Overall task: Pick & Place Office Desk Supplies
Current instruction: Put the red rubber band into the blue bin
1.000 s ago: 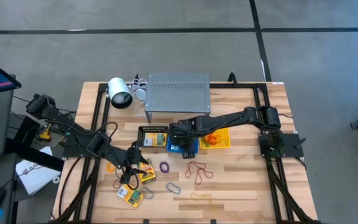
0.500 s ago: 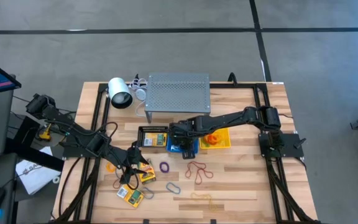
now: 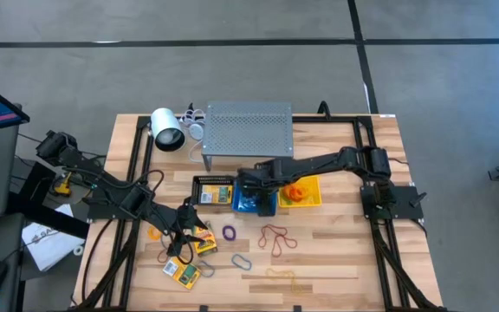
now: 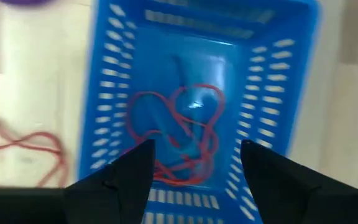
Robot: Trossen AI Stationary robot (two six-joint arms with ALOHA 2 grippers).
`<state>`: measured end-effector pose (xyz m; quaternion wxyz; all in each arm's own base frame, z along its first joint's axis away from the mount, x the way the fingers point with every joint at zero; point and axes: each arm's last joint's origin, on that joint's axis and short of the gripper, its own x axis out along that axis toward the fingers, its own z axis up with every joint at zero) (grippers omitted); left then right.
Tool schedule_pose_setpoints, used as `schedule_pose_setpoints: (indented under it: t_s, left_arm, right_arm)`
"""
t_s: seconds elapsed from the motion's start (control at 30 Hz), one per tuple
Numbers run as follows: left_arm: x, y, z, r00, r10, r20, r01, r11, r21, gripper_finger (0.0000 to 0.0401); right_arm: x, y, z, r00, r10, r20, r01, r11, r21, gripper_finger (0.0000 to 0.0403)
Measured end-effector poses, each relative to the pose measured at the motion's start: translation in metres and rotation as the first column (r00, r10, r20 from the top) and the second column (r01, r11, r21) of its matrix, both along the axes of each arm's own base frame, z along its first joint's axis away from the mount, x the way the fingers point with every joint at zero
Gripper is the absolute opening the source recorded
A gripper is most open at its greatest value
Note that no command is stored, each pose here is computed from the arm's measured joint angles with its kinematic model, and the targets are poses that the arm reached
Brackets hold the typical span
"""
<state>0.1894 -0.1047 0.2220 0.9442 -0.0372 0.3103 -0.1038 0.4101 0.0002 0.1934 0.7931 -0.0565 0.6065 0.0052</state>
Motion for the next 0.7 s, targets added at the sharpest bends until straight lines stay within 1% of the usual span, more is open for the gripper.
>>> schedule_pose_setpoints:
  t_s: [0.07,0.23,0.37,0.5,0.6,0.7]
  left_arm:
    - [0.000,0.000,0.001,1.000,0.000,0.007,0.000,1.000,-0.004,0.0181]
    - [0.001,0.000,0.001,1.000,0.000,0.011,0.000,1.000,-0.006,0.0181]
    - [0.001,0.000,0.001,1.000,0.001,0.012,-0.001,1.000,-0.006,0.0181]
    - [0.001,0.000,0.001,1.000,0.001,0.012,-0.001,1.000,-0.006,0.0181]
    - [0.001,0.000,0.001,1.000,0.004,0.013,-0.004,1.000,-0.004,0.0181]
    - [0.001,0.000,0.001,1.000,0.004,0.013,-0.004,1.000,-0.004,0.0181]
  right_arm:
    - [0.000,-0.003,0.000,1.000,-0.014,-0.003,0.014,1.000,-0.017,0.0229]
    - [0.000,-0.010,0.000,0.999,-0.034,-0.002,0.034,0.999,-0.024,0.0220]
    - [0.000,-0.013,0.000,0.999,-0.050,0.000,0.050,0.997,-0.062,0.0213]
    - [-0.001,-0.013,0.000,0.999,-0.048,-0.001,0.048,0.996,-0.071,0.0206]
    - [-0.004,-0.008,0.010,0.999,-0.034,0.007,0.035,0.997,-0.072,0.0202]
    - [-0.010,0.000,0.032,0.998,0.000,0.069,0.005,0.997,-0.075,0.0199]
